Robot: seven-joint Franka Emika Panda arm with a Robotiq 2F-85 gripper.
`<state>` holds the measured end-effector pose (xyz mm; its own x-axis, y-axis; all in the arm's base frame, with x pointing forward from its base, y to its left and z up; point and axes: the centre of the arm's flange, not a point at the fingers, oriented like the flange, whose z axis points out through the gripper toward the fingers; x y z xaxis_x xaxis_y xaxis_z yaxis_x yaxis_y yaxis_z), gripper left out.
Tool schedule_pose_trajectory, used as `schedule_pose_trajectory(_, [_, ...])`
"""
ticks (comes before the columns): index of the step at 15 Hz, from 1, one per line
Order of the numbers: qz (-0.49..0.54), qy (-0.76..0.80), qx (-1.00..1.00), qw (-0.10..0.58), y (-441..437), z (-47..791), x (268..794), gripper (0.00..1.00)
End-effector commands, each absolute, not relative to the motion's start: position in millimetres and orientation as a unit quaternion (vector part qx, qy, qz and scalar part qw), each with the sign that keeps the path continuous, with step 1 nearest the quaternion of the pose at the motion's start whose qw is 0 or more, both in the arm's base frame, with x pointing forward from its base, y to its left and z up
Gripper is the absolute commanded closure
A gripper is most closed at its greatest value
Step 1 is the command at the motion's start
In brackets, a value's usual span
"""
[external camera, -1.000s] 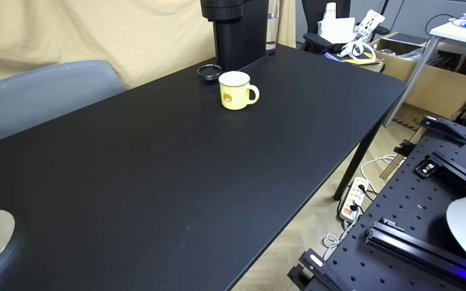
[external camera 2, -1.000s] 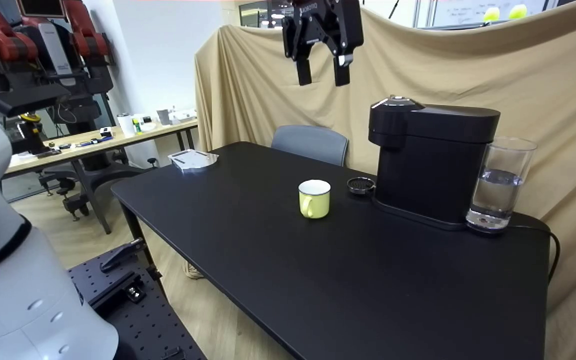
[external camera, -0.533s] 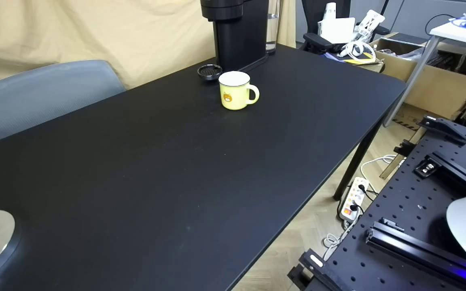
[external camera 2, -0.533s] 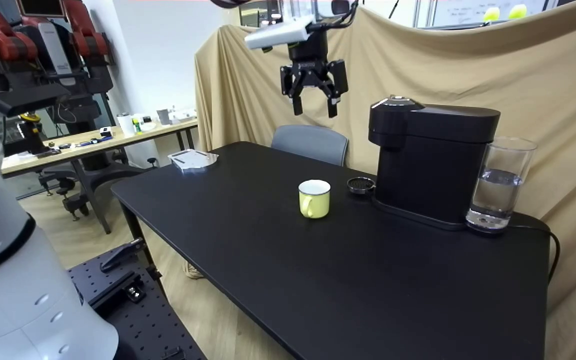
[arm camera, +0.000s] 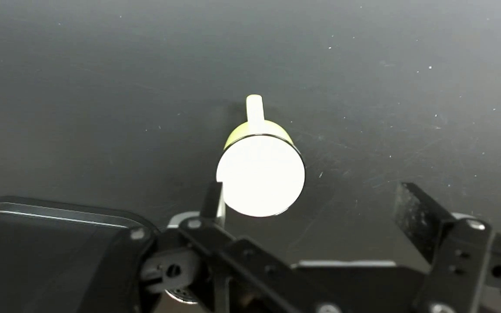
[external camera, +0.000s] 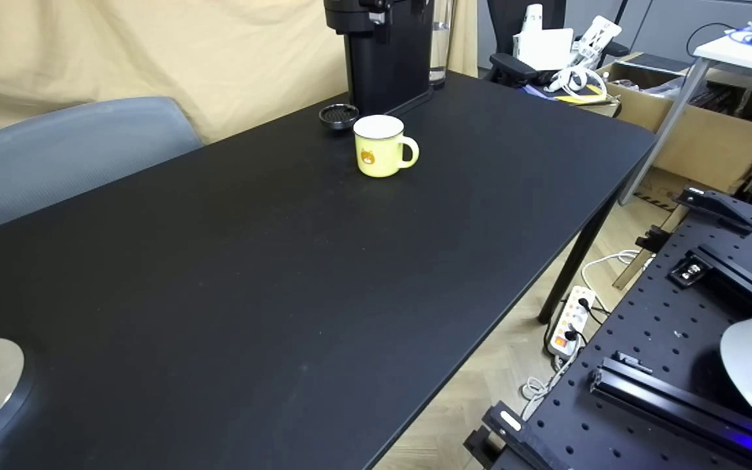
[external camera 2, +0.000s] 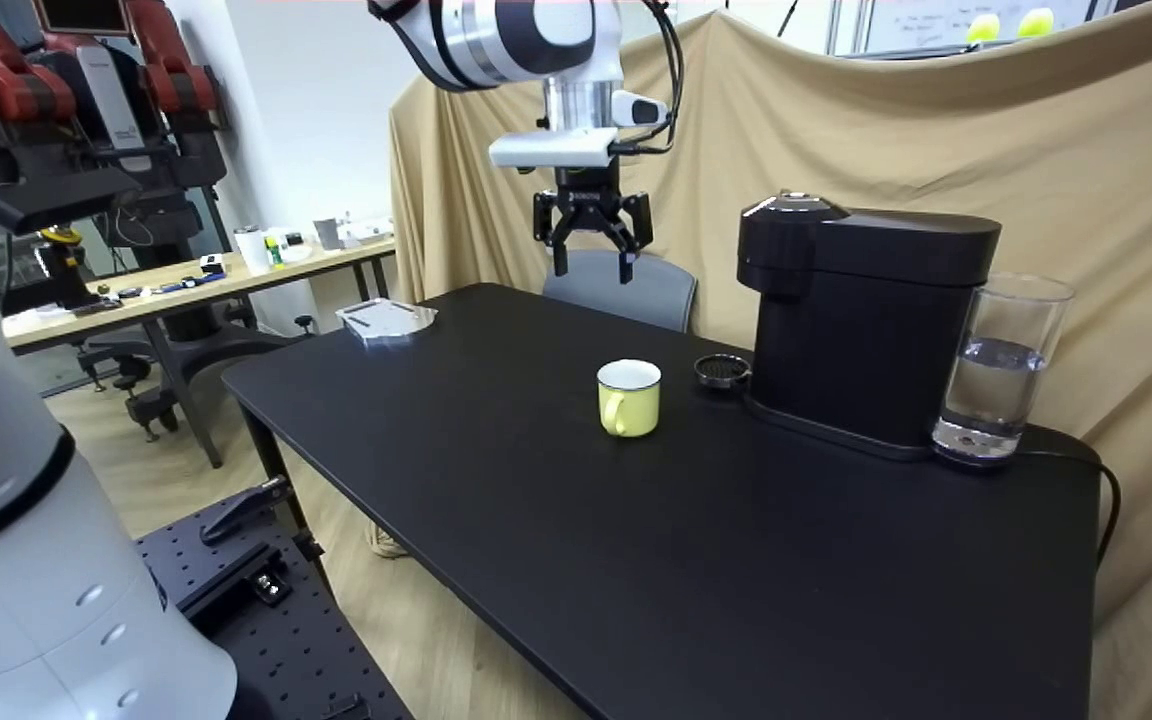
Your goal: Move the mug backward
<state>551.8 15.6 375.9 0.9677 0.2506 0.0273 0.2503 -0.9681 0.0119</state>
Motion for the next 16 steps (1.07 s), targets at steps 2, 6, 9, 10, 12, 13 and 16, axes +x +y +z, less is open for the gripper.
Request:
schedule_pose_trajectory(2, [0.015, 0.126, 0.992, 0.004, 14.8, 376.9, 551.8, 0.00])
schedule_pose_trajectory(6, [0.052, 0.103, 0.993, -0.005, 15.0, 347.6, 560.9, 0.00])
schedule_pose_trajectory(9, [0.048, 0.106, 0.993, -0.011, 24.4, 316.6, 568.4, 0.00])
schedule_pose_trajectory(10, [0.044, 0.109, 0.993, -0.010, 27.8, 305.5, 571.0, 0.00])
schedule_pose_trajectory(12, [0.037, 0.117, 0.992, -0.005, 31.8, 286.5, 577.8, 0.00])
schedule_pose_trajectory(13, [0.032, 0.120, 0.992, -0.003, 33.4, 278.3, 580.9, 0.00])
schedule_pose_trajectory(16, [0.013, 0.127, 0.992, -0.002, 36.3, 256.0, 589.2, 0.00])
